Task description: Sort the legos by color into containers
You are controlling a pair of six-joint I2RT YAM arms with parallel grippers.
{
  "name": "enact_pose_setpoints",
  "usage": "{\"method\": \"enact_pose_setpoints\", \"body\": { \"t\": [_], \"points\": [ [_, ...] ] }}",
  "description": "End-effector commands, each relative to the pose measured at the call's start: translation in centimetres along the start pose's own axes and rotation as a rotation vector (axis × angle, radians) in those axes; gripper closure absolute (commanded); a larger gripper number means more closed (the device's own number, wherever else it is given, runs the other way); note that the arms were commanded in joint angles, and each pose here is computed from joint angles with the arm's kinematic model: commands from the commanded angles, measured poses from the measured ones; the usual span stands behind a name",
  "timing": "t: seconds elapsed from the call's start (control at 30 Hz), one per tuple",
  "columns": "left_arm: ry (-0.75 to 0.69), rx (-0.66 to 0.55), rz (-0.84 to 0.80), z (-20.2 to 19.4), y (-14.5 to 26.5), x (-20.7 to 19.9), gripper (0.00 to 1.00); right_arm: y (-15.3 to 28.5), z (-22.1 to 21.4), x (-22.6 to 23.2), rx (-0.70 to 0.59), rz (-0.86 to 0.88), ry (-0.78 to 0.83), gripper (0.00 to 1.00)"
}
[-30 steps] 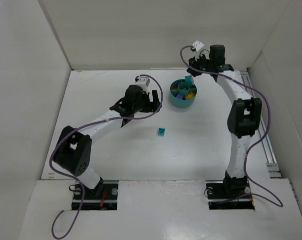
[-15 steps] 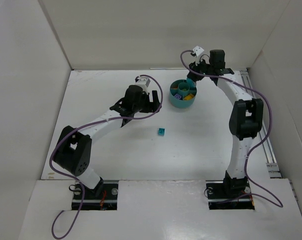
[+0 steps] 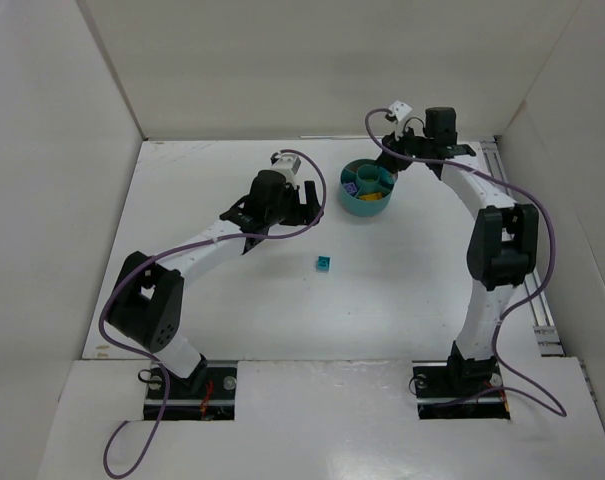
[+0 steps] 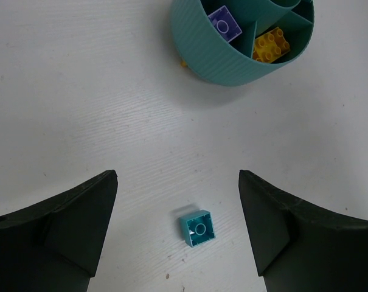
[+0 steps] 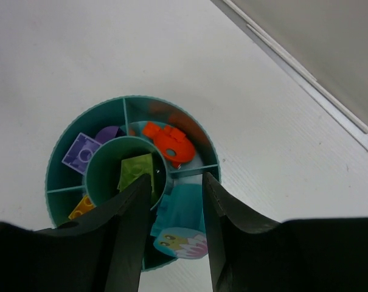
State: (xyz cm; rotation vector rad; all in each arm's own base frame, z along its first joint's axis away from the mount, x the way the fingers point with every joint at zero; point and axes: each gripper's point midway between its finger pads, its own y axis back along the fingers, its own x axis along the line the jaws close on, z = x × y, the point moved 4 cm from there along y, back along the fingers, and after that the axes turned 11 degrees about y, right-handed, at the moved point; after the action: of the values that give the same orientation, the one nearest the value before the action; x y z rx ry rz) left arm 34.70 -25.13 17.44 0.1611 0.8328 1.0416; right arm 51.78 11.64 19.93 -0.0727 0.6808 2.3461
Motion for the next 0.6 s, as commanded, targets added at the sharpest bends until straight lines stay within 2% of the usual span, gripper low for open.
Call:
{"method": "enact_pose_setpoints", "body": {
  "t": [0.0, 0.17, 0.3, 0.37, 0.57],
  "points": [
    [-0.008, -0.063, -0.043, 2.4, 0.7, -1.5, 0.22, 1.9, 2.8, 0.5, -0.1, 0.03, 0.029, 0.56],
    [-0.008, -0.055, -0.038, 2.1, 0.5, -1.4, 0.22, 2.8, 2.3, 2.1, -0.084, 0.036, 0.023, 0.56],
    [-0.008, -0.05, -0.045, 2.1, 0.5, -1.5, 0.22, 4.4, 3.5, 1.5, -0.083, -0.039, 0.039, 0.56],
    [-0.008, -0.05, -0.045, 2.1, 0.5, -1.5, 0.22, 5.4, 3.6, 0.5, -0.096, -0.074, 0.046, 0.51],
    [-0.009, -0.054, -0.059, 2.1, 0.7, -1.6, 0.22, 6.8, 4.2, -0.8, -0.135, -0.103, 0.063, 0.46]
  ]
}}
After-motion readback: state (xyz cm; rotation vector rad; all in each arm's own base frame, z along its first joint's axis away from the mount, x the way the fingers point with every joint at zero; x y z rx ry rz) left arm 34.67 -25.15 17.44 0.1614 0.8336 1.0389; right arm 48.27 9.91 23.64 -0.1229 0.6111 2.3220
